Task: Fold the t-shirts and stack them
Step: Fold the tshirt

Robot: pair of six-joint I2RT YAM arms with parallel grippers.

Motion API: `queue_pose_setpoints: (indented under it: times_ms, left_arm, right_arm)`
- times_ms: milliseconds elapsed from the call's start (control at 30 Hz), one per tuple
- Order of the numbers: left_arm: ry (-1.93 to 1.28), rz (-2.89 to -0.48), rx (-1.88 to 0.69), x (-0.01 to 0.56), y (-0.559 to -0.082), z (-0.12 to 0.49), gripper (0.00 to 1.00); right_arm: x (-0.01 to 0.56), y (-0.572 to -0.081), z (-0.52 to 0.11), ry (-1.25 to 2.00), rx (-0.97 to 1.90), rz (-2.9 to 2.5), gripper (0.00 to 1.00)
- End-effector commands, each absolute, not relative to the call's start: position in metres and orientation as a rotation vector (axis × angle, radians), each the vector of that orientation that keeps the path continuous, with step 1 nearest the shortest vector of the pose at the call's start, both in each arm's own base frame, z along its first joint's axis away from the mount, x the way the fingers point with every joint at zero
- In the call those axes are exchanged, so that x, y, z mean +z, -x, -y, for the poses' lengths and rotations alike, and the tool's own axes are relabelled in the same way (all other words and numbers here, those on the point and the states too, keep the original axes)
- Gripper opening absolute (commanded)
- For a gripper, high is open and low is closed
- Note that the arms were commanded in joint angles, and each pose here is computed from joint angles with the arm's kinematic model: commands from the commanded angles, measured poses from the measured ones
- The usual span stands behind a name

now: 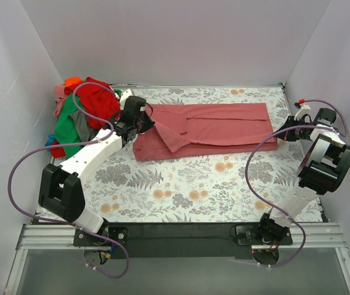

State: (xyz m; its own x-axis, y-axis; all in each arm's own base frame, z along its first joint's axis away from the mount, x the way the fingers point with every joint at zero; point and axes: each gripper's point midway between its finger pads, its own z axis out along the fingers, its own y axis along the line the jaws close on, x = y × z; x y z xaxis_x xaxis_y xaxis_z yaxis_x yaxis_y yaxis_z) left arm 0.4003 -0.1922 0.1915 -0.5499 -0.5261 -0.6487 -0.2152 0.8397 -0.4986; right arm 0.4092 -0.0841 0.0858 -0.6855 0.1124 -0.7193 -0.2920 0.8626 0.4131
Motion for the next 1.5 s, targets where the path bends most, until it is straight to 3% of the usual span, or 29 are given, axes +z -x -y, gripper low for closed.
queue_pose_setpoints:
  times_ms: [0,600,1467]
  left_arm:
    - [0.490,-2.082,-0.490,0.218,-0.420,0.191,0.00]
    - [0.426,-2.116,-0.453,0.202,-0.482,0.185,0.00]
    - [0.462,-2.136,-0.391,0.180,-0.510,0.172,0.00]
  right_arm:
    - [0.104,-0.437,0.083,0.147,0.645,-2.163,0.01]
    - [0.096,-0.480,0.093,0.080,0.607,-2.154,0.01]
    - [0.079,-0.518,0.096,0.025,0.515,-2.203,0.01]
